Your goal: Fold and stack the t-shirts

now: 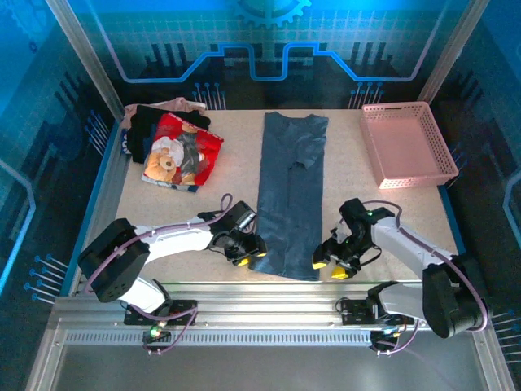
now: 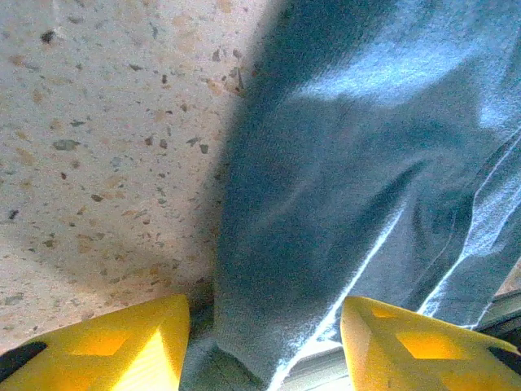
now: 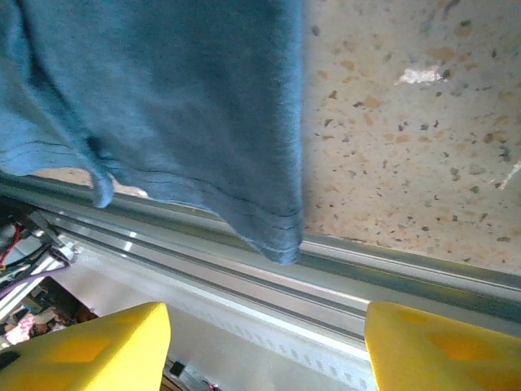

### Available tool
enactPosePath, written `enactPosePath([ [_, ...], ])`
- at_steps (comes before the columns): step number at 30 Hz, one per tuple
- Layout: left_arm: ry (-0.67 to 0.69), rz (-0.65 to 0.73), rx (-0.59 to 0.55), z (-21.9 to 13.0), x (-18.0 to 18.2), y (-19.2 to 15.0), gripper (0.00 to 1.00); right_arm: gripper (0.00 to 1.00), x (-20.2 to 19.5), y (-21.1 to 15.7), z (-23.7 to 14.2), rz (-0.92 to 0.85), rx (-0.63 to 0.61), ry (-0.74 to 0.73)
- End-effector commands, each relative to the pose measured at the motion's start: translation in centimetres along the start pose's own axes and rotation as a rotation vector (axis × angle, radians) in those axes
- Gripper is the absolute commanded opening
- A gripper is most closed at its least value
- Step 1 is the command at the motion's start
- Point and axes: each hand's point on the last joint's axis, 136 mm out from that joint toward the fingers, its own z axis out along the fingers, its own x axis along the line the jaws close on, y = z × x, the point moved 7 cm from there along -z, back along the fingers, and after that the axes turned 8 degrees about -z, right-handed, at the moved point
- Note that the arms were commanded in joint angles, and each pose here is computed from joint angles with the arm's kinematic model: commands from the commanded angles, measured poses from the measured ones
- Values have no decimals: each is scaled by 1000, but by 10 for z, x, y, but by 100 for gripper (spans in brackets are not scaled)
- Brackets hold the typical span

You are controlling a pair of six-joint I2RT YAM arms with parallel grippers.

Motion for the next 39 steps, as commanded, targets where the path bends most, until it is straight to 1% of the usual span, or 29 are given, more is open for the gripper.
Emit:
enactPosePath([
  [1, 39, -7, 26, -1, 11, -6, 53, 65, 0, 3, 11, -12, 13, 21],
  [9, 73, -7, 6, -8, 17, -8, 54, 62, 6, 15, 26, -43, 38, 16],
  [13, 81, -7, 20, 3, 18, -7, 54, 57, 8, 20, 36, -48, 64, -4],
  [16, 60, 9, 38, 14, 8, -5, 52, 51, 8, 24, 41, -52, 70, -36],
  [17, 56, 18, 47, 19, 4, -4, 50, 44, 8, 27, 42, -51, 67, -41],
  [19, 34, 33, 61, 27, -6, -4, 42, 26, 11, 30, 40, -50, 53, -47],
  [20, 16, 45, 63, 29, -13, -4, 38, 20, 13, 31, 38, -55, 45, -47],
  [21, 8, 52, 67, 30, -17, -4, 35, 15, 15, 31, 35, -63, 37, -49],
  [23, 8, 74, 77, 32, -27, -5, 20, 5, 18, 30, 29, -75, 34, -63],
  [24, 13, 80, 78, 32, -29, -6, 15, 2, 19, 29, 27, -81, 37, -65],
  [25, 21, 90, 80, 31, -31, -7, 10, 0, 20, 28, 25, -85, 42, -62],
  [27, 29, 100, 72, 26, -30, -11, 0, 0, 21, 24, 21, -92, 50, -63],
  [35, 49, 96, 52, 0, -13, -35, 0, 0, 23, -1, 3, -107, 90, -56],
  [39, 34, 94, 46, -8, -13, -44, 0, 0, 22, -14, -2, -93, 105, -40],
])
